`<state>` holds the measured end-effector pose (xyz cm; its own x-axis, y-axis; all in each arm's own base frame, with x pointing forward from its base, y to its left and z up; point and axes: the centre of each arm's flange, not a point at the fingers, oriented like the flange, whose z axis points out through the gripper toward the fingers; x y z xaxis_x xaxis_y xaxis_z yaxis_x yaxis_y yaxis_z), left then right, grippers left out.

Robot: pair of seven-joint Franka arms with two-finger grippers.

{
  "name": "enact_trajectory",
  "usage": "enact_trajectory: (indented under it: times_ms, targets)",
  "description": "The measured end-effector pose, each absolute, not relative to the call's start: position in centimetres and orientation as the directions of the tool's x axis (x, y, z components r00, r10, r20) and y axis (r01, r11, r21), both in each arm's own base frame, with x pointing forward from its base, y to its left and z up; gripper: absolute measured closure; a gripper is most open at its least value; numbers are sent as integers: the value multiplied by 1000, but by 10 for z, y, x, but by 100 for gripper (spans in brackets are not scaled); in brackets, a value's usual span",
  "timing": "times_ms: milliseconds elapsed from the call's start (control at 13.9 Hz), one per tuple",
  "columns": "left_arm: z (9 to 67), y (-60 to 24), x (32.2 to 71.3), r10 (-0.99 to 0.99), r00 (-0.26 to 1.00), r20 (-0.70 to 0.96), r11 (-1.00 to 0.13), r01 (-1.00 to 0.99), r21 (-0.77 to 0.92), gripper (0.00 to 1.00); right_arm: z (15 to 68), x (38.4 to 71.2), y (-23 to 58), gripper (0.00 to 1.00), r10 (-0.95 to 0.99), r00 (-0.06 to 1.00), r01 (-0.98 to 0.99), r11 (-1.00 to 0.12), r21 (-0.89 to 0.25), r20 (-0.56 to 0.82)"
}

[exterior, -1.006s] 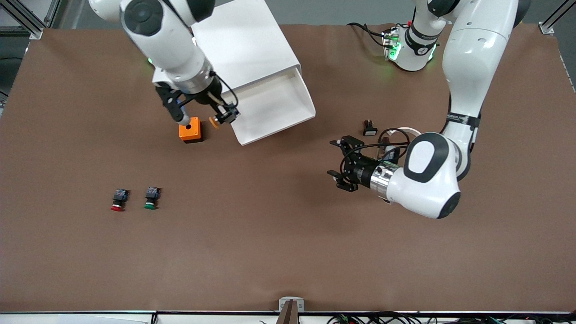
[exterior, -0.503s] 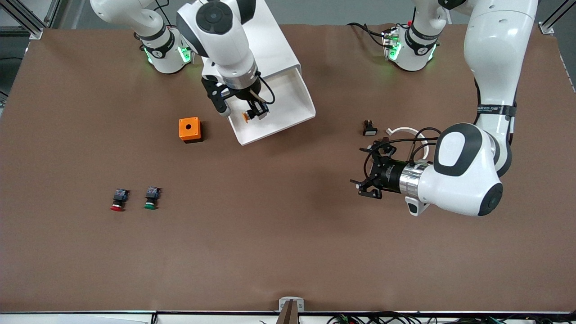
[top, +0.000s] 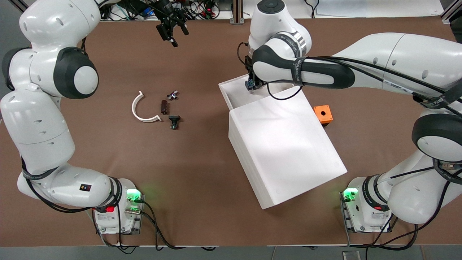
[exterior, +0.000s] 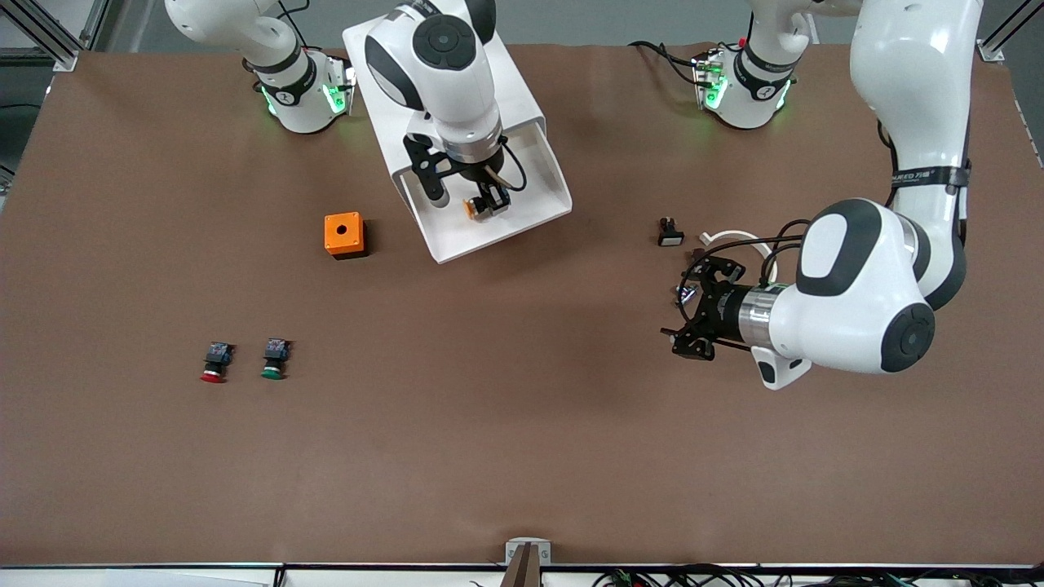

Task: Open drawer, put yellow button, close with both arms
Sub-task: 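Drop the yellow button into the open drawer with the right gripper, then push the drawer shut with the left gripper while the right gripper withdraws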

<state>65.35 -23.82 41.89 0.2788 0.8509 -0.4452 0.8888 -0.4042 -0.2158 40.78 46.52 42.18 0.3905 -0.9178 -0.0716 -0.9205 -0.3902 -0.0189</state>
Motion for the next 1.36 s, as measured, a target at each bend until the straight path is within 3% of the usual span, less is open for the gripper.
enact_trajectory:
  times_ms: [215, 287, 646, 718, 1077, 1365]
  targets:
    - [426, -265, 643, 807, 476, -350, -550, 821, -154, 0, 422, 408, 476, 57, -919, 386, -922, -386, -25, -75]
    - [425, -275, 640, 769, 542, -340, -609, 782, -132, 0, 424, 407, 478, 52, -915, 396, -918, -395, -29, -76]
    - [419, -287, 633, 537, 765, -356, -825, 563, -35, 0, 446, 416, 478, 4, -823, 564, -826, -562, -45, -64]
    - [418, -294, 631, 505, 785, -357, -845, 534, -21, 0, 458, 425, 471, 0, -799, 599, -801, -597, -36, -58]
    - [397, -371, 597, 399, 854, -334, -900, 434, 34, 0, 530, 513, 372, 0, -664, 746, -665, -746, -14, -51]
    - [368, -438, 559, 322, 889, -326, -933, 356, 48, 0, 537, 574, 256, 0, -513, 856, -514, -858, 1, -67]
